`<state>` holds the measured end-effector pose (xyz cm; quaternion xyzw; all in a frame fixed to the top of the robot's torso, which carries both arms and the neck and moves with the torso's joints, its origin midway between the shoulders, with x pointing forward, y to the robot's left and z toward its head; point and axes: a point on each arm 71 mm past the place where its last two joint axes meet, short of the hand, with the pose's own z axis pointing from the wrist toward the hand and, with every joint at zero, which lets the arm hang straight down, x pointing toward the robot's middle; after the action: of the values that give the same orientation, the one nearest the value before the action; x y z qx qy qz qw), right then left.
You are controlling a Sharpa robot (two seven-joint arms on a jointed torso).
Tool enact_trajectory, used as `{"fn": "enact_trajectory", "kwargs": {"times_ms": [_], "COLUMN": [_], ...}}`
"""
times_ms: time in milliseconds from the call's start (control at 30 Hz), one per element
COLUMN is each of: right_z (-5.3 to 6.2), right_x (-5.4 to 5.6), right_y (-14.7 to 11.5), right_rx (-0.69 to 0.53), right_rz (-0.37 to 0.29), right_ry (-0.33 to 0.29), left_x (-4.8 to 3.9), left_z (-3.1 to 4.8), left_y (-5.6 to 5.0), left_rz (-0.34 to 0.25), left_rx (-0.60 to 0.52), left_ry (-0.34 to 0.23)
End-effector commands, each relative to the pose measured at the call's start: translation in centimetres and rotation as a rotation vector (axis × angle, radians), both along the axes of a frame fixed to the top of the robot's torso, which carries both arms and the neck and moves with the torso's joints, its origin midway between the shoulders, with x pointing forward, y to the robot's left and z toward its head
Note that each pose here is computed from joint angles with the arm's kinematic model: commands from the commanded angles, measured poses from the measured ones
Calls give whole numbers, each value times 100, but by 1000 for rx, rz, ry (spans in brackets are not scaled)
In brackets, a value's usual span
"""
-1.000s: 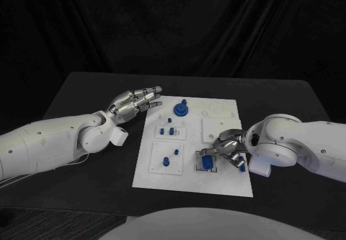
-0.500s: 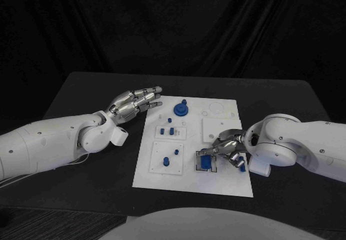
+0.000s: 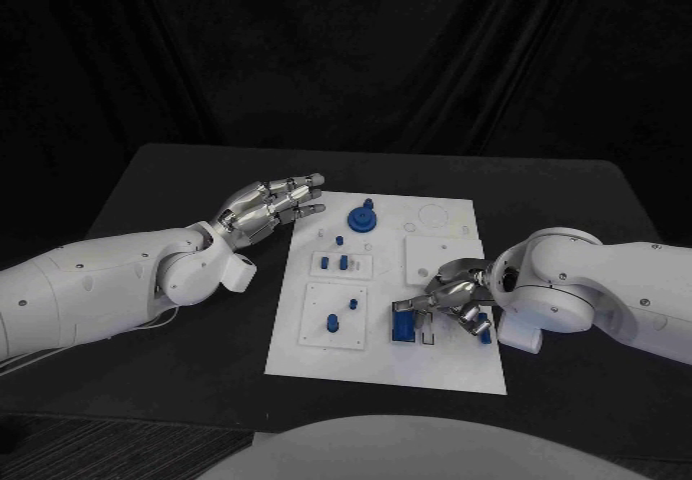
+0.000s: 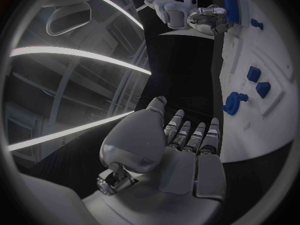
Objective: Assemble the parts on the task board
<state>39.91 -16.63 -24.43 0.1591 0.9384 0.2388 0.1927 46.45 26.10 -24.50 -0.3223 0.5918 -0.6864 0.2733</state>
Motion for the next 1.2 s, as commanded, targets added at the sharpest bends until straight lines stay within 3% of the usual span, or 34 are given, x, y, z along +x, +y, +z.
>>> {"fn": "enact_trajectory", "kwargs": {"times_ms": [33,400,600,733,933,1033,1200], "right_z": [-20,-21,17,165,526,636,631], "right_x": [-15,-9,-11,15,96,103,111], "right_y": [-4,-16,-67,-147,-348,-473,-622], "right_rx": [-16,-14,12,34,17,-9,-72], "right_rz": [12,4,-37,-53,-61,-62,-31], "right_ry": [12,8,-25,-67,-127,-140,-144], "left_x": [-6,-8,-10,-13,-16,-15,-12], "left_z": [2,-1,-1,0,1,0,-1], "left_y": [-18,-17,-14,-1,21,20,16], "left_rz": [-11,-13,-13,-10,-4,-2,-2], "left_rx": [-18,-17,-17,-16,-13,-12,-11], "left_ry": [2,5,5,4,4,4,4]}}
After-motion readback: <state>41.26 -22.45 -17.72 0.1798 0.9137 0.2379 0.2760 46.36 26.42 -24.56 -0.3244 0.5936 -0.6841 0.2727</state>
